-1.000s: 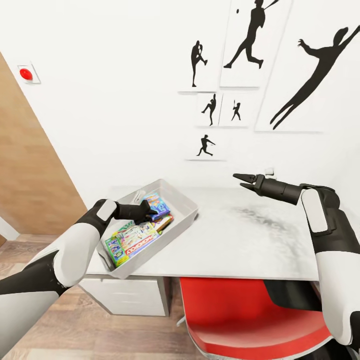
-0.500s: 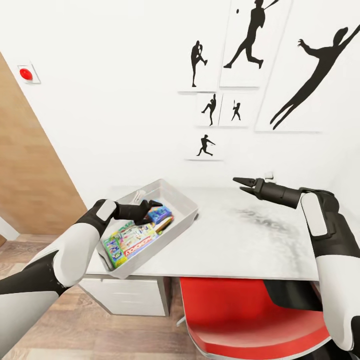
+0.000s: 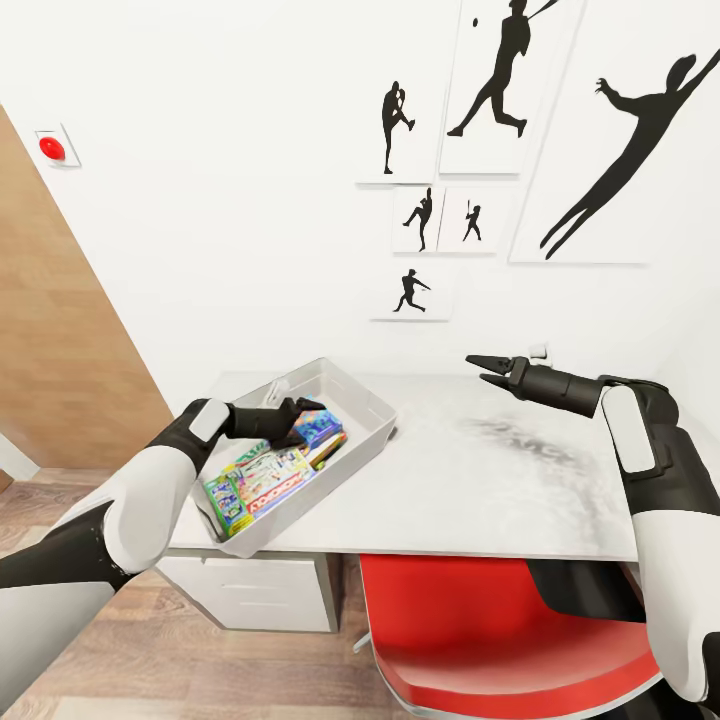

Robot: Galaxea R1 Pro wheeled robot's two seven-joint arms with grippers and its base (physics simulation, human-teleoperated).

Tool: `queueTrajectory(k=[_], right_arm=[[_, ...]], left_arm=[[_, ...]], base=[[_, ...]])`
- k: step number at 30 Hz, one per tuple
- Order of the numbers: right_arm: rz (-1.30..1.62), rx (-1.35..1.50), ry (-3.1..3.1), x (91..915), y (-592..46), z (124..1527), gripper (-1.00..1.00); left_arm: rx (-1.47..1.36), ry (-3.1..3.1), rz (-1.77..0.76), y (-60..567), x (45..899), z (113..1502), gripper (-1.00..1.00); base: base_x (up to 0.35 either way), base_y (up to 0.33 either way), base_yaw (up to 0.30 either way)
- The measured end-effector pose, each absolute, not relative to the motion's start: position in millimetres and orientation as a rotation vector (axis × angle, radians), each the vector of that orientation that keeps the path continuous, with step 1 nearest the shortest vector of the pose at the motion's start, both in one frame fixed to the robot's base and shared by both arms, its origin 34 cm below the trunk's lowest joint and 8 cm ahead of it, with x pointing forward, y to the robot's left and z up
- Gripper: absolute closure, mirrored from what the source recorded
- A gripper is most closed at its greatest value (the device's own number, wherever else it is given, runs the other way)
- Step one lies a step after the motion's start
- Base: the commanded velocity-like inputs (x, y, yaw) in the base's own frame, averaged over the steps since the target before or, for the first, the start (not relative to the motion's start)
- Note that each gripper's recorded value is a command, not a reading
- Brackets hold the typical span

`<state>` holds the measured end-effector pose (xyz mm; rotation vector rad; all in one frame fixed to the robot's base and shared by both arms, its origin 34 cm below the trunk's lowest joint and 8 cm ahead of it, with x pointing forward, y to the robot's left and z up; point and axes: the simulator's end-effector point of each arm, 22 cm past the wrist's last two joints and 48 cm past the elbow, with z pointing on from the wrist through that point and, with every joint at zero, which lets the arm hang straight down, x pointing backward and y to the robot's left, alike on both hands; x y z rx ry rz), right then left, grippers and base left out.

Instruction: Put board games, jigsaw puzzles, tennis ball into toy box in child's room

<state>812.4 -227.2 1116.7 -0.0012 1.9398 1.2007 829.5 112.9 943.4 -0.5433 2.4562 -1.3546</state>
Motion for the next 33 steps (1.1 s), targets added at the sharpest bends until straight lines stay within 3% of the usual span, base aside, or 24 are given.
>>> queueTrajectory(k=[9,33], right_arm=[[1.201,-0.001,1.940,812.4,-227.2,1116.7,-1.00],[1.210,0.083,1.890,809.0,-258.8,1117.3,-1.00]], left_arm=[[-0.549,2.357,-1.426,144.1,840.0,966.8,-1.00],[-0.558,1.983,-1.559,310.6,835.8,1035.5,-1.00]], base=[[0.000,0.000,0.000],[0.000,0.000,0.000]])
